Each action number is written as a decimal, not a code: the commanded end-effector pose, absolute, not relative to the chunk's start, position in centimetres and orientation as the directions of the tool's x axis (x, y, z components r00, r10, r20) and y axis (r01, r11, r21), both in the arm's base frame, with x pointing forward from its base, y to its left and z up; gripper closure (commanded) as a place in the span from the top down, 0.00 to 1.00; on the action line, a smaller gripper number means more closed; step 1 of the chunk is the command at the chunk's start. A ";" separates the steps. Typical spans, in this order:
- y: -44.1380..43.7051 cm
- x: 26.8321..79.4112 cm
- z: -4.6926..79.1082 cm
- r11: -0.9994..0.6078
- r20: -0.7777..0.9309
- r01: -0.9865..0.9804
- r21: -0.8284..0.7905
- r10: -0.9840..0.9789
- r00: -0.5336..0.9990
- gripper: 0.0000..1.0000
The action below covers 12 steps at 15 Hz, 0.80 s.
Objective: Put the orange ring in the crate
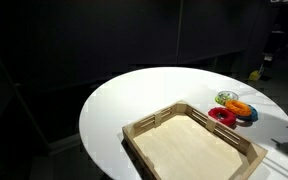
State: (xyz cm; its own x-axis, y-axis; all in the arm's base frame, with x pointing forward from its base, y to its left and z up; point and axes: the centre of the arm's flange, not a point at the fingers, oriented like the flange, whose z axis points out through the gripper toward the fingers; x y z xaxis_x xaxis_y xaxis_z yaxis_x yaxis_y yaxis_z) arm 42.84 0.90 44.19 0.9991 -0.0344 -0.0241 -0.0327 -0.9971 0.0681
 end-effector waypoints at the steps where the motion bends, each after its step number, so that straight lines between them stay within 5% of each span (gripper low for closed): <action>1: 1.6 44.2 40.5 -0.999 -0.055 -0.043 0.018 -0.044 0.998 1.00; 12: 4.9 46.7 30.7 -1.000 -0.049 -0.016 -0.020 -0.015 0.999 1.00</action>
